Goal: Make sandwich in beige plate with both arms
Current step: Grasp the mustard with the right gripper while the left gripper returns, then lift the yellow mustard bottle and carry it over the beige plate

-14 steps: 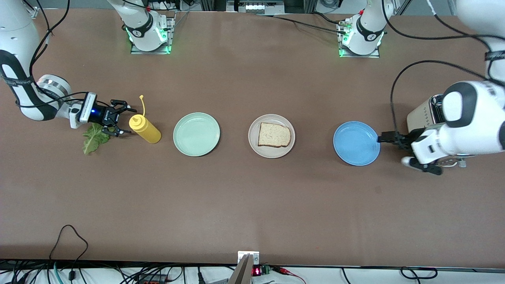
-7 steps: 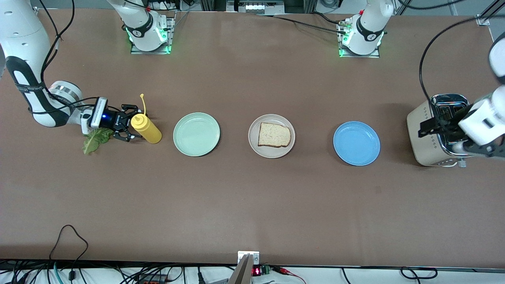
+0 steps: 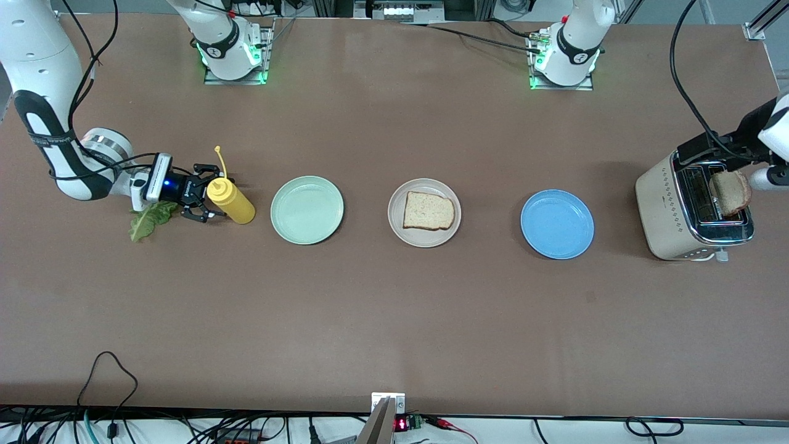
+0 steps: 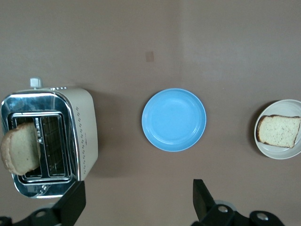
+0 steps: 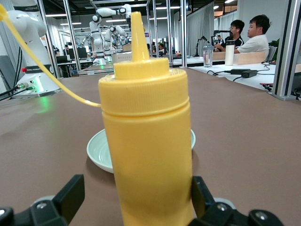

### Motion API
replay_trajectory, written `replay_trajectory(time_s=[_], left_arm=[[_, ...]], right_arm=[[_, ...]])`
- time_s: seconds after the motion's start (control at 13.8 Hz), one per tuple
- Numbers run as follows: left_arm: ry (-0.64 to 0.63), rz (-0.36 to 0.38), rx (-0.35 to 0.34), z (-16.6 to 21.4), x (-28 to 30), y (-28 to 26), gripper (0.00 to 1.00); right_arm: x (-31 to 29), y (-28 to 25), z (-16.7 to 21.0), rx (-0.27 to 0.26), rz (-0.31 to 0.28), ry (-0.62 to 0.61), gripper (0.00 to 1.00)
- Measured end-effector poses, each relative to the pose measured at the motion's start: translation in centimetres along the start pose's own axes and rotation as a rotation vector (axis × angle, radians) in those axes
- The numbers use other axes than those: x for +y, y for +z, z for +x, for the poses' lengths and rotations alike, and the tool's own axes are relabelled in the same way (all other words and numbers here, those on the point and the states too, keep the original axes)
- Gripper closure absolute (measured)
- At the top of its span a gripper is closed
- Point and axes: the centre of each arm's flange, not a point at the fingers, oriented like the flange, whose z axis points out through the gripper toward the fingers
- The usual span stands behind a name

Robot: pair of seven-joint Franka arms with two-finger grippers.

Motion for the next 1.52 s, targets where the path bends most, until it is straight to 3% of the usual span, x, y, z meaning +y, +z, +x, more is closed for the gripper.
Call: replay_trajectory(time_s=[0.14, 0.36, 0.65, 1.01, 1.3, 1.52], left_arm=[[0.002, 0.000, -0.002, -0.7, 0.1, 0.7, 0.00], [0.002, 0.000, 0.006, -1.4, 0.1, 0.8, 0.00], [-0.004, 0.000, 0.000, -2.2, 0.1, 0.7, 0.00], [-0.014, 0.000, -0.005, -2.2, 0.2, 0.9, 0.00], [-0.005, 0.001, -0.006, -2.2, 0.8, 0.9, 0.00], [-0.006, 0.001, -0.006, -2.2, 0.8, 0.9, 0.00]], right_arm=[[0.3, 0.3, 0.1, -0.001, 0.005, -0.007, 0.06], [1.1, 0.7, 0.7, -0.007, 0.015, -0.028, 0.35], [1.4, 1.3, 0.9, -0.011, 0.026, -0.031, 0.47], [4.0, 1.8, 4.1, -0.051, 0.027, 0.028, 0.47], [6.3, 3.5, 12.6, -0.157, 0.021, 0.057, 0.48], [6.7, 6.3, 18.6, -0.246, 0.012, 0.072, 0.54]])
